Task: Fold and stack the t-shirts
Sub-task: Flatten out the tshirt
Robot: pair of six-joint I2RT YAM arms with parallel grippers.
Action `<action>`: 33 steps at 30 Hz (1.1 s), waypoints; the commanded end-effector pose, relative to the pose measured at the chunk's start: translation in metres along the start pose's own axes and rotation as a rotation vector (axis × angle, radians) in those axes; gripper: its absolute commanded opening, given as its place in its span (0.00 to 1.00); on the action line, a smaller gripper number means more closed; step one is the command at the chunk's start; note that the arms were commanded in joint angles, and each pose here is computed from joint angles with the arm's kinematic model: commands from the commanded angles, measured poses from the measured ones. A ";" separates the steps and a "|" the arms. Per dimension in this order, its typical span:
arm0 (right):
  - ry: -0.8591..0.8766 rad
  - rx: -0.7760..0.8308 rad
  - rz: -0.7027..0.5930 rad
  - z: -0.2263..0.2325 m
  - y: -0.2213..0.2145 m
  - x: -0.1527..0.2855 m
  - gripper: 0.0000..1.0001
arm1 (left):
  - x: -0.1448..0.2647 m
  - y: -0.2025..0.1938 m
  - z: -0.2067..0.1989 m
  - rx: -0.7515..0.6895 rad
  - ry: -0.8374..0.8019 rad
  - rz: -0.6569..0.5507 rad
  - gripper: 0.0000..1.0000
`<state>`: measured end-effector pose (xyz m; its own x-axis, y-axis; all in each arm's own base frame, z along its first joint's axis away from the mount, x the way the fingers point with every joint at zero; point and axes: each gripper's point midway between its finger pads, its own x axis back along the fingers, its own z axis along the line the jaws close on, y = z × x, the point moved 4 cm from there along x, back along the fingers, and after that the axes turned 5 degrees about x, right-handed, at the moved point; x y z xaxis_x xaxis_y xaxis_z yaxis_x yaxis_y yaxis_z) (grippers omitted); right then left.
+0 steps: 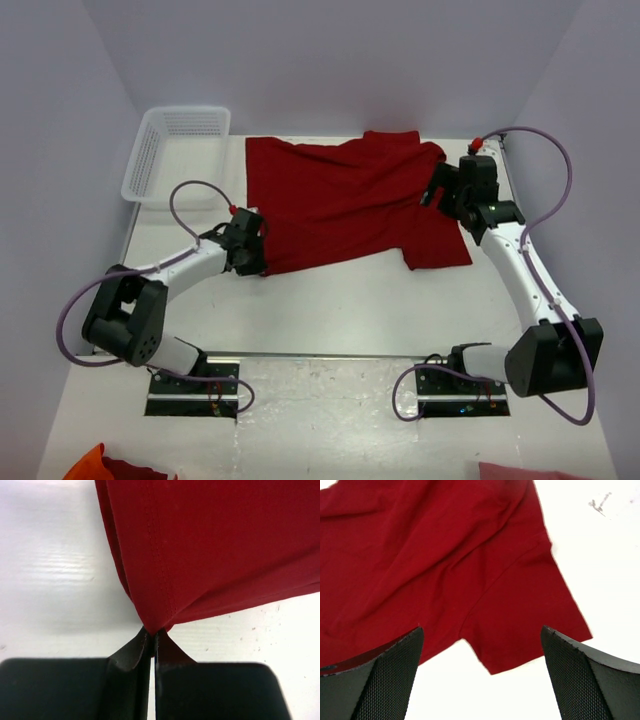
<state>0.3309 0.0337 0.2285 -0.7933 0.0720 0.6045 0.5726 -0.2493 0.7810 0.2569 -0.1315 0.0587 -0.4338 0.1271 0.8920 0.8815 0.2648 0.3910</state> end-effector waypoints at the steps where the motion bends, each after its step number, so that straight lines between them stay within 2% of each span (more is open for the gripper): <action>1: -0.104 -0.048 0.046 -0.007 0.003 -0.003 0.99 | 0.025 0.007 0.017 0.053 0.066 -0.052 0.00; 8: -0.141 -0.109 0.245 -0.008 -0.058 -0.018 0.96 | 0.044 0.045 0.060 0.129 0.201 -0.149 0.00; 12: -0.167 -0.125 0.281 -0.013 -0.076 -0.016 0.94 | 0.041 0.058 0.071 0.160 0.246 -0.165 0.00; 15: -0.151 -0.141 0.340 -0.012 -0.091 -0.011 0.89 | 0.036 0.065 0.072 0.173 0.242 -0.167 0.00; 17: -0.127 -0.177 0.333 -0.011 -0.097 -0.004 0.86 | 0.033 0.069 0.072 0.176 0.242 -0.165 0.00; 22: -0.196 -0.209 0.351 -0.029 -0.127 0.006 0.76 | 0.026 0.074 0.070 0.173 0.243 -0.159 0.00; 33: -0.266 -0.245 0.466 -0.041 -0.168 0.010 0.64 | 0.026 0.081 0.065 0.163 0.219 -0.162 0.00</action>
<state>0.2213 0.0379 0.0990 -0.3883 0.1156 0.9142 0.7808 -0.4857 0.3931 0.2937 -0.0474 0.0909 -0.4701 -0.1320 0.8727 0.7659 0.4303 0.4777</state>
